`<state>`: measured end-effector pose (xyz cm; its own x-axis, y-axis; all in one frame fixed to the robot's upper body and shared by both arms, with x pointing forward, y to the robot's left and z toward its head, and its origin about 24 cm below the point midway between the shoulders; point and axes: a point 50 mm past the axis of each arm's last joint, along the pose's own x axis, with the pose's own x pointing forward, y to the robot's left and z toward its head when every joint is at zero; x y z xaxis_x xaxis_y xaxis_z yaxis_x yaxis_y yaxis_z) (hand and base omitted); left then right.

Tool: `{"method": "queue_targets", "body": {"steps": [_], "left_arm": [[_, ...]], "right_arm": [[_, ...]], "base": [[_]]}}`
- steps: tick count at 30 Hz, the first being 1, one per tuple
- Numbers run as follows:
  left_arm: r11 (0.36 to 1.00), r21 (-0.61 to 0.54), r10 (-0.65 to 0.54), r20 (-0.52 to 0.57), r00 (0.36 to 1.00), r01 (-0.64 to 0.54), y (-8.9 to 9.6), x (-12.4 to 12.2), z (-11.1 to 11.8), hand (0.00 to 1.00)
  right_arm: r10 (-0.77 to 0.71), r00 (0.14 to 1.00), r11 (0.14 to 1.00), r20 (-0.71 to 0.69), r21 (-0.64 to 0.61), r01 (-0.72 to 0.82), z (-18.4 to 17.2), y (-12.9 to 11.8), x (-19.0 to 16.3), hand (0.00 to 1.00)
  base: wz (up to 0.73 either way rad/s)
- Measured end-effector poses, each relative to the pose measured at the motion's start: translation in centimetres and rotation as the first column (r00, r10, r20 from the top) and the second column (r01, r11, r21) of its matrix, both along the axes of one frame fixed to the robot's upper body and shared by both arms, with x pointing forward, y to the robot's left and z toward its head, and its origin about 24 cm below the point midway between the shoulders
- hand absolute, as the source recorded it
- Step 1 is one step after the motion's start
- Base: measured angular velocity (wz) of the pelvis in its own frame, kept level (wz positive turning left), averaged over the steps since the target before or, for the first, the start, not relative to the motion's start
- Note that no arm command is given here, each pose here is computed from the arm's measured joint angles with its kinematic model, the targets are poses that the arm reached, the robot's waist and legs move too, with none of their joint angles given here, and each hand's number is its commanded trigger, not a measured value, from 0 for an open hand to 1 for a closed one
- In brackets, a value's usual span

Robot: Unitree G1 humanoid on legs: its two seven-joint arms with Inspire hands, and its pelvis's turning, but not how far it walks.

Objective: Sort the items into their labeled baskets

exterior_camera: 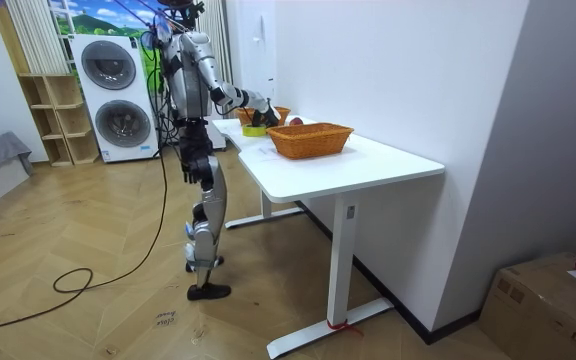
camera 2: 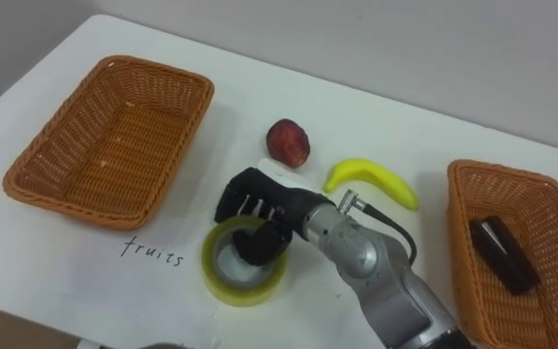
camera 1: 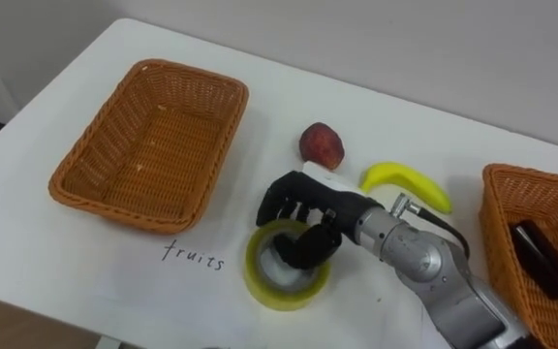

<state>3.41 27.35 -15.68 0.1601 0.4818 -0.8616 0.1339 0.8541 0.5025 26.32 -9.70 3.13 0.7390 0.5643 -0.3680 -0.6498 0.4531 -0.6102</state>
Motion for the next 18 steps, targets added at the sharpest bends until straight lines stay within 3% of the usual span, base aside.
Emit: {"method": "queue_targets", "body": {"steps": [12,18], "left_arm": [[1.0,0.0,0.002,-0.008,1.0,-0.002,0.01,-0.28,-0.02,0.0],[1.0,0.001,0.001,0.003,1.0,-0.001,0.02,-0.28,0.0,0.0]], "right_arm": [[-0.015,1.0,1.0,-0.015,0.009,0.016,-0.26,-0.32,-0.21,1.0],[-0.041,0.997,0.996,-0.069,0.082,0.047,-0.82,-0.93,-0.77,1.0]], "base": [[0.0],[-0.02]]}}
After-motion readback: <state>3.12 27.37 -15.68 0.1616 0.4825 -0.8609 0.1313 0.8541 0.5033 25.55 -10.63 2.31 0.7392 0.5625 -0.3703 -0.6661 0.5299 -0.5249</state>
